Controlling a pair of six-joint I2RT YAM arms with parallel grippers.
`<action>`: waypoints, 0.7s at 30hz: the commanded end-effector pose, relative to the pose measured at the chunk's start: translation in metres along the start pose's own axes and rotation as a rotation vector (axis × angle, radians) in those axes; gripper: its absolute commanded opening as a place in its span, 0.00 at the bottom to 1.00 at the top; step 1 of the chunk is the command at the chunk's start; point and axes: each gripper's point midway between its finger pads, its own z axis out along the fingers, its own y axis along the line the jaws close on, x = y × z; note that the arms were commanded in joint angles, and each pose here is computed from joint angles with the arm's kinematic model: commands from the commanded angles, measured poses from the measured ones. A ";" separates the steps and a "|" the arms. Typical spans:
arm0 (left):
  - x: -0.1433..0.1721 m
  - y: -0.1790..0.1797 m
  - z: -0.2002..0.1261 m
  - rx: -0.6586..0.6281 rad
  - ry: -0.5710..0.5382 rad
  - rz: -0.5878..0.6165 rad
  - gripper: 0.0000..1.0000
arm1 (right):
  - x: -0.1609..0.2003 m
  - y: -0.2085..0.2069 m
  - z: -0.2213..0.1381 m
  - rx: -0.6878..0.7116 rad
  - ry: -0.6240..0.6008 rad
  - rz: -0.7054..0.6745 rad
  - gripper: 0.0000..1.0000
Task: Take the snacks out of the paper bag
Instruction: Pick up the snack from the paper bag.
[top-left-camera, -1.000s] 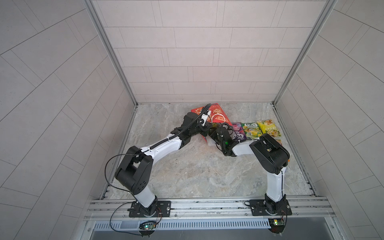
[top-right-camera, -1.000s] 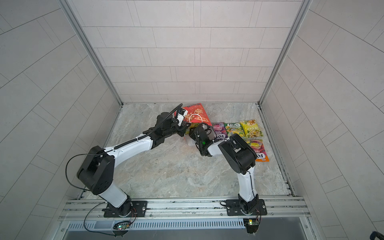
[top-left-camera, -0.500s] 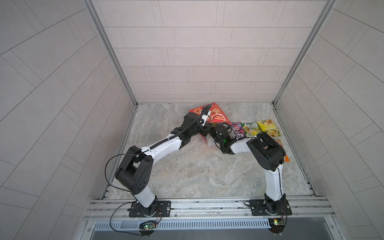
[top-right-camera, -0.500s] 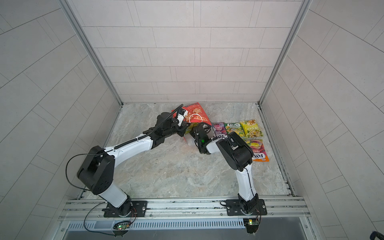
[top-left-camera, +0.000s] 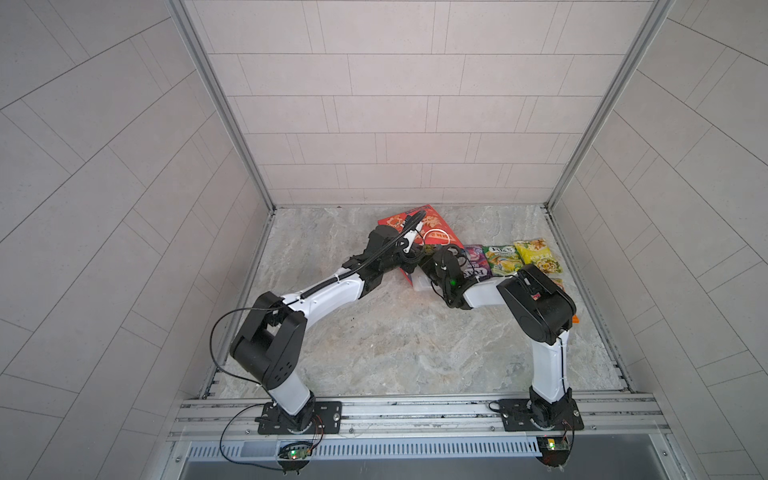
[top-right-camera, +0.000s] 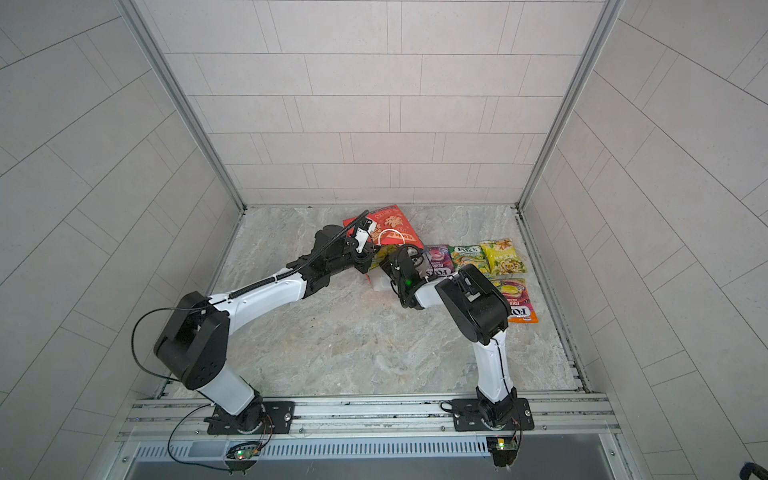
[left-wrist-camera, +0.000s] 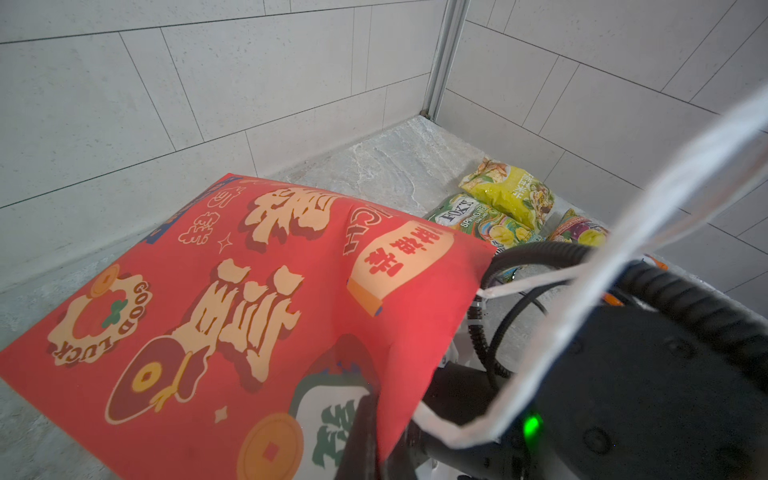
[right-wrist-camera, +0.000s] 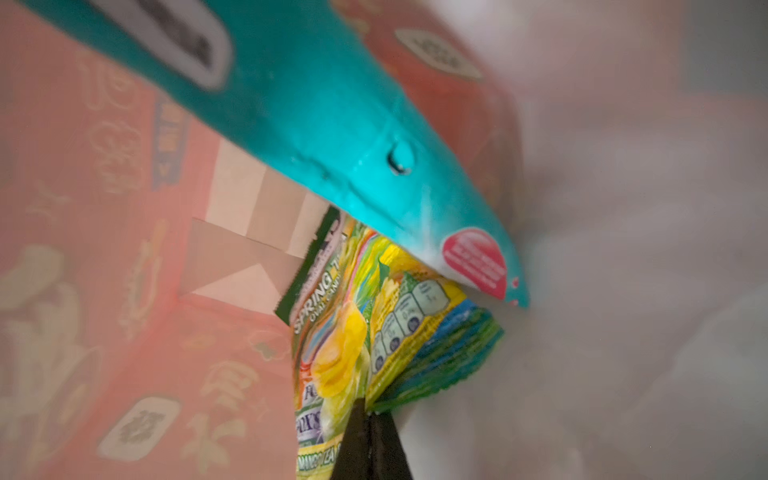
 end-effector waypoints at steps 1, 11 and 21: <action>0.001 0.000 -0.004 -0.011 0.009 0.020 0.00 | -0.013 0.027 -0.019 -0.056 -0.007 0.005 0.00; 0.004 0.006 -0.003 -0.041 0.024 0.023 0.00 | -0.023 0.050 -0.054 -0.117 -0.009 -0.029 0.00; 0.006 0.013 -0.004 -0.073 0.040 0.017 0.00 | -0.019 0.078 -0.092 -0.196 0.077 -0.086 0.00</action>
